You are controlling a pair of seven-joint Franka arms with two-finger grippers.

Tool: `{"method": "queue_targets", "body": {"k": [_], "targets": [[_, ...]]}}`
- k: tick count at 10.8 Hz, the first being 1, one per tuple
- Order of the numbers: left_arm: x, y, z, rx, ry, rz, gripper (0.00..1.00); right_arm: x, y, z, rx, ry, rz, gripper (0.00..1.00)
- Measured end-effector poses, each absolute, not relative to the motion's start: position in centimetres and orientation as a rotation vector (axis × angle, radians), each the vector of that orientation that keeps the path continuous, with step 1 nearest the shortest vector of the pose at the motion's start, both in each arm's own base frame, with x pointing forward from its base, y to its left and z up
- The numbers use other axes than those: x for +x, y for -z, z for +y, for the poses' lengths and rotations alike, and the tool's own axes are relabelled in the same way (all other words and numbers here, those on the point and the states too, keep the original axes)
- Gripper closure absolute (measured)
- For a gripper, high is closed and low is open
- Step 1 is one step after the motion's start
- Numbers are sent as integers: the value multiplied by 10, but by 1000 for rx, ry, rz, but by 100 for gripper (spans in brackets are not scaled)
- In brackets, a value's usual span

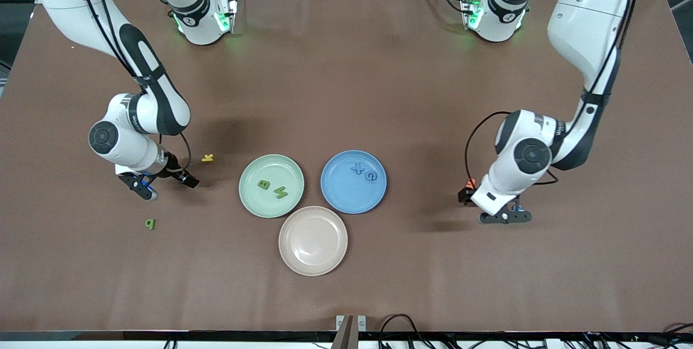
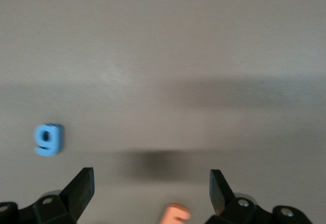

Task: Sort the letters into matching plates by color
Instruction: 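Move the left gripper to blue g while the right gripper reaches green n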

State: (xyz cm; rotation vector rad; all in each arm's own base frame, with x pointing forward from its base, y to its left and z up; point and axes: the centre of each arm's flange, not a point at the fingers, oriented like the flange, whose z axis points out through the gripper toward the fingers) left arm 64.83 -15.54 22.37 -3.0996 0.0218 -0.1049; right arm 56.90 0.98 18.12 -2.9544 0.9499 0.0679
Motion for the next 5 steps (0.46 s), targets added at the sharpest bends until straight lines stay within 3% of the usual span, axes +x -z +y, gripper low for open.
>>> {"method": "queue_targets", "body": {"k": [5], "targets": [[672, -219, -67, -3091, 132, 176, 0, 567, -177, 10, -2951, -41, 952, 15]]}}
